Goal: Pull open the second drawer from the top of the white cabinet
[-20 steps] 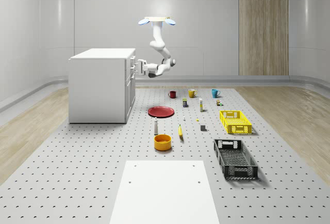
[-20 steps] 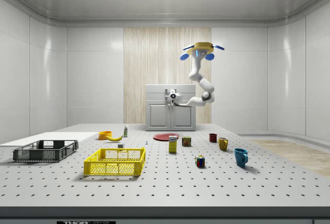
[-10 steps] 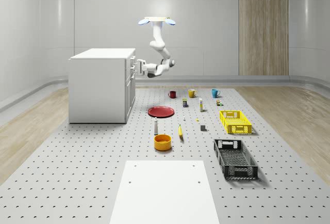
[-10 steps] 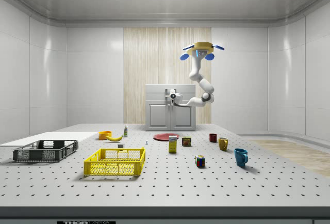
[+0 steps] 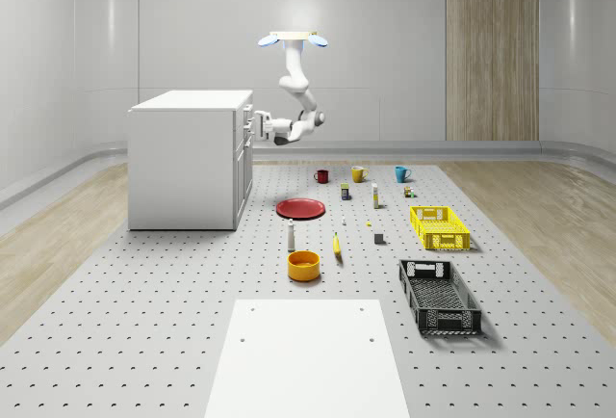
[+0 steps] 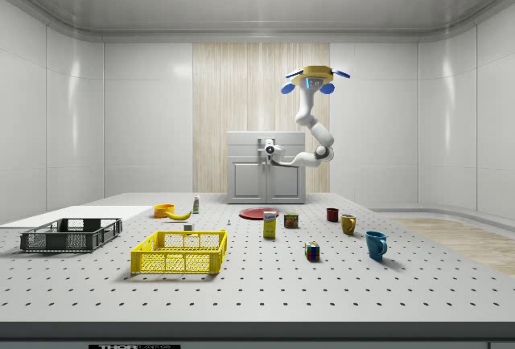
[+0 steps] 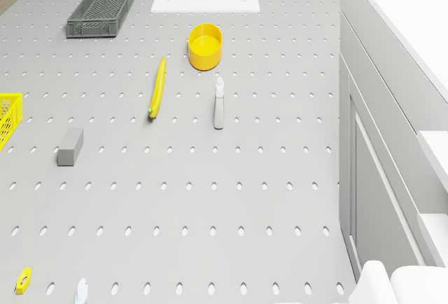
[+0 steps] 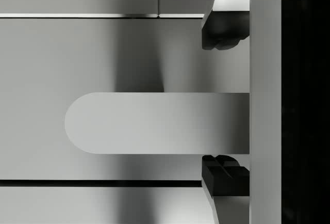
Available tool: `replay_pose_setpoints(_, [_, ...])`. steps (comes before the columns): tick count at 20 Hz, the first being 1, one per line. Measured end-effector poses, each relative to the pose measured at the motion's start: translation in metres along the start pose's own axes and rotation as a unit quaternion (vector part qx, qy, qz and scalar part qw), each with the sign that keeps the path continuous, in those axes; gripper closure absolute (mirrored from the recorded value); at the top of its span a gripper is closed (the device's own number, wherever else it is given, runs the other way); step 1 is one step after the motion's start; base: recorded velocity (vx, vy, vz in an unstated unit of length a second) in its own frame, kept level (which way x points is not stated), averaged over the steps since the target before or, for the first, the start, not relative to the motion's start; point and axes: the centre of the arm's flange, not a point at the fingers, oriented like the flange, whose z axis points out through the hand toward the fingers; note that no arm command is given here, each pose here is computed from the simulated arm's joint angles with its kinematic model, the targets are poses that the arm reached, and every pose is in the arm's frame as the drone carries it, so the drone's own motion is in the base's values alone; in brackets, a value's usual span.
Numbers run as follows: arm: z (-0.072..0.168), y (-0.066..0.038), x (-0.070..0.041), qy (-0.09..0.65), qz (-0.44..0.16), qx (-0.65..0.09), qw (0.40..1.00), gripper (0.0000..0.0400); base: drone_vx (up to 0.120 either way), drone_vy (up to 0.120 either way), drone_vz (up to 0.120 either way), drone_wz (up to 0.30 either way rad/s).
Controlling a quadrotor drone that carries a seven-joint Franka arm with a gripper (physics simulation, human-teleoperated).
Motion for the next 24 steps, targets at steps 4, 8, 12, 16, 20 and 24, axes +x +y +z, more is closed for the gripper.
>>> replay_pose_setpoints(4, [0.0,0.0,0.0,0.001,0.003,-0.001,1.0,0.0227,0.0,0.0,0.0,0.0])
replay_pose_setpoints(8, [-0.001,-0.003,-0.006,0.009,0.013,-0.012,1.0,0.0188,0.0,0.0,0.0,0.0])
replay_pose_setpoints(12, [-0.001,0.001,0.002,0.004,-0.01,-0.005,1.0,0.0242,0.0,0.0,0.0,0.0])
replay_pose_setpoints(16, [-0.013,0.001,0.001,0.004,0.003,-0.006,1.0,0.0249,0.0,0.0,0.0,0.0])
replay_pose_setpoints(20, [-0.02,-0.001,-0.001,0.006,0.013,-0.008,1.0,0.0231,0.0,0.0,0.0,0.0])
replay_pose_setpoints(24, [-0.024,-0.002,-0.004,0.01,0.007,-0.012,1.0,0.0216,0.0,0.0,0.0,0.0])
